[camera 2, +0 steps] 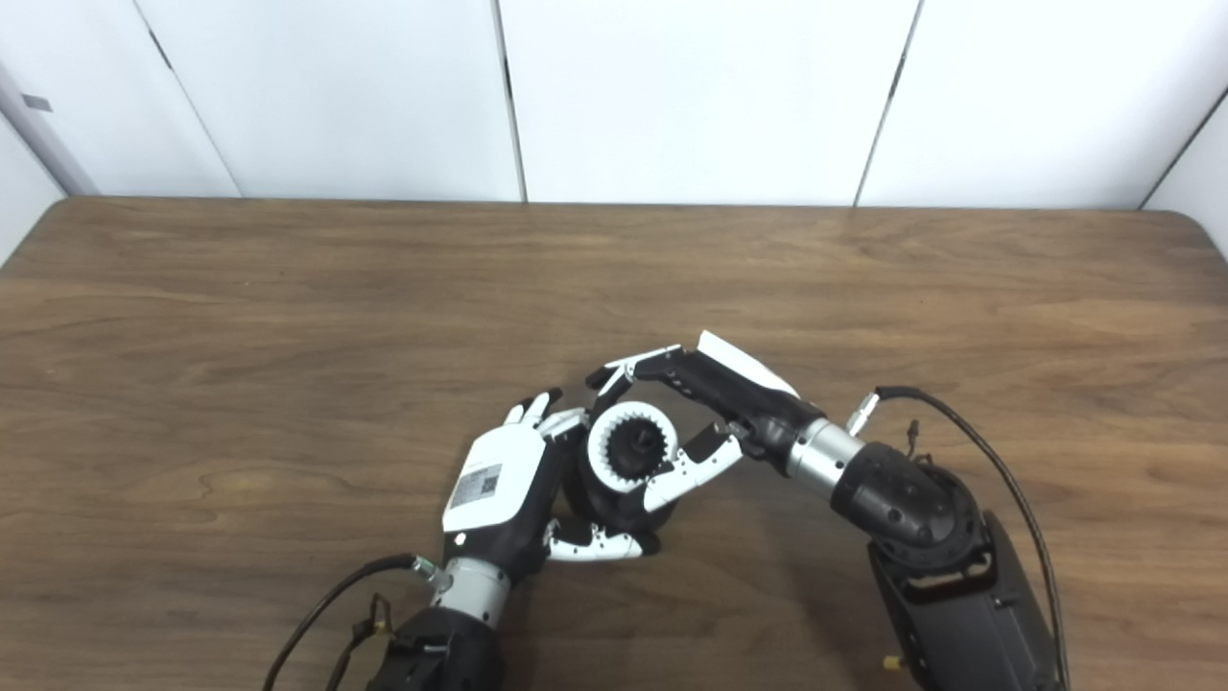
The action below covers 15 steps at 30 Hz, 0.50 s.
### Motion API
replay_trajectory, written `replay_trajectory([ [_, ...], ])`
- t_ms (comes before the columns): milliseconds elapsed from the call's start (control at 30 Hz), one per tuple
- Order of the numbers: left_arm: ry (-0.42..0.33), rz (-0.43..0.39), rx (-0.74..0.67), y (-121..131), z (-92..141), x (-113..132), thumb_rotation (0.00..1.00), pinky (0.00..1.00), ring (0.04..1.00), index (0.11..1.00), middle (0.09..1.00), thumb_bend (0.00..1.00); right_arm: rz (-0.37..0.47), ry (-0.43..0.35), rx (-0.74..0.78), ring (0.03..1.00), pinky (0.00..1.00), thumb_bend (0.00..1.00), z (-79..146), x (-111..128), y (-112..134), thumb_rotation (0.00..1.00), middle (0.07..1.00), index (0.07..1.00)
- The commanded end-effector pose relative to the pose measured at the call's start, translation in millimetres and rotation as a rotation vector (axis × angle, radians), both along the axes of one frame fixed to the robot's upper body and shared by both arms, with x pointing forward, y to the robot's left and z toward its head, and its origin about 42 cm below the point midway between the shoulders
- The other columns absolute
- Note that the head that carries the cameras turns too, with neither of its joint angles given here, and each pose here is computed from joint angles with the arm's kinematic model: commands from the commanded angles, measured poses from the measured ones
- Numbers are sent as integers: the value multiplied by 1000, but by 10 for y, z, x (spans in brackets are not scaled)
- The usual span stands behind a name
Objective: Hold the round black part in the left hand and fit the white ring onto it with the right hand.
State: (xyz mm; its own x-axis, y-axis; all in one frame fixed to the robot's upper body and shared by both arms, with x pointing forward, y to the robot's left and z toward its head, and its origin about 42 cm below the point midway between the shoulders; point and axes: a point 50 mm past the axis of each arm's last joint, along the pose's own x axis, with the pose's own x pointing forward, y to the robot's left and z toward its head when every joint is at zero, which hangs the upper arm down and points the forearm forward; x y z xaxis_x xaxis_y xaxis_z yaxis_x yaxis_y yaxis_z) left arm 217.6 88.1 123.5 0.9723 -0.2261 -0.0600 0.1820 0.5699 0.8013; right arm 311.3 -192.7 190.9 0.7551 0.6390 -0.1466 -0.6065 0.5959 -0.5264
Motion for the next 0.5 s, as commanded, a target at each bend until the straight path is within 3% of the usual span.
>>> replay_trajectory([
  [0,82,-74,-14,-258,-162,-250,56,1000,985,482,840,524,-75,-109,-88,906,901,521,192,108,-129,144,817,484],
  [267,66,-75,4,-350,-167,-215,57,1000,977,481,840,524,73,-316,-260,943,798,522,284,-13,-15,137,826,484],
  [467,58,-74,3,-385,-156,-194,57,1000,974,481,840,523,149,-422,-307,969,868,522,386,-105,93,135,826,484],
])
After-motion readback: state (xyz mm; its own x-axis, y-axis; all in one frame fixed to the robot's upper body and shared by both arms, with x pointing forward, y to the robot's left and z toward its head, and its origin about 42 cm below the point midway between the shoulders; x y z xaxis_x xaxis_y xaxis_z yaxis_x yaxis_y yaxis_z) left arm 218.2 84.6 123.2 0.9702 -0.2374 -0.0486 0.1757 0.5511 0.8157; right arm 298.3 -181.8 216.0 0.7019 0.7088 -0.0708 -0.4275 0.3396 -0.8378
